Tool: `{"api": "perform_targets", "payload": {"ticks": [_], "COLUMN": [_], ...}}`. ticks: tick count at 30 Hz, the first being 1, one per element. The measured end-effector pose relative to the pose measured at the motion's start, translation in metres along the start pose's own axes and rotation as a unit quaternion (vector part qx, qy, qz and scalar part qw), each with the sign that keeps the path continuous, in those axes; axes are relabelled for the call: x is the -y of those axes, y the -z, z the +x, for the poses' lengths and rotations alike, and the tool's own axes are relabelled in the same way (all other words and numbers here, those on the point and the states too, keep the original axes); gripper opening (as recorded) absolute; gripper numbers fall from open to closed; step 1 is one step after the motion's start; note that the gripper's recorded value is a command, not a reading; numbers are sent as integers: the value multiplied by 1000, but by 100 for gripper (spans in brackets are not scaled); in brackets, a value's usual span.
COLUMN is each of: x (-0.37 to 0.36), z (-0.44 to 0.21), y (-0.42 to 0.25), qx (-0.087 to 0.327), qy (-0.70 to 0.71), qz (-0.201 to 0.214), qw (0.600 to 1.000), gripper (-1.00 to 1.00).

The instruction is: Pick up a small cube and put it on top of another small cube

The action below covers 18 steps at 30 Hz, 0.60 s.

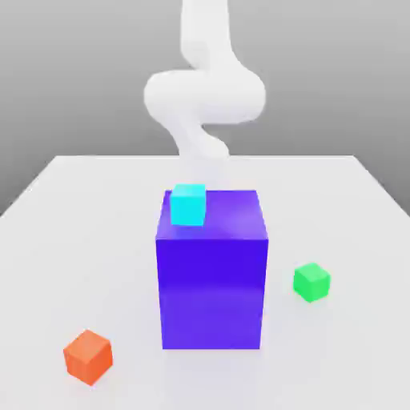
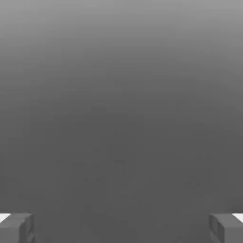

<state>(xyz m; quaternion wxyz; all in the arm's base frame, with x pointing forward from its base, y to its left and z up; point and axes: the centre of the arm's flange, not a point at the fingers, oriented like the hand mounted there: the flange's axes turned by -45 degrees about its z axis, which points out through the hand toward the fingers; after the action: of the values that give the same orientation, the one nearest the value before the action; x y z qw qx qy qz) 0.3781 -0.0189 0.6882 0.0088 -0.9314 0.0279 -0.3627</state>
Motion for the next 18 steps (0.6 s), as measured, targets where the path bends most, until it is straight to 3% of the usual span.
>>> {"api": "perform_targets", "payload": {"ticks": [9, 18], "x": [-81, -180], "z": [4, -45], "y": [-141, -271], "qx": [100, 191], "qy": [-85, -176], "qz": [-20, -56], "qw": [991, 964], "gripper": [0, 0]}}
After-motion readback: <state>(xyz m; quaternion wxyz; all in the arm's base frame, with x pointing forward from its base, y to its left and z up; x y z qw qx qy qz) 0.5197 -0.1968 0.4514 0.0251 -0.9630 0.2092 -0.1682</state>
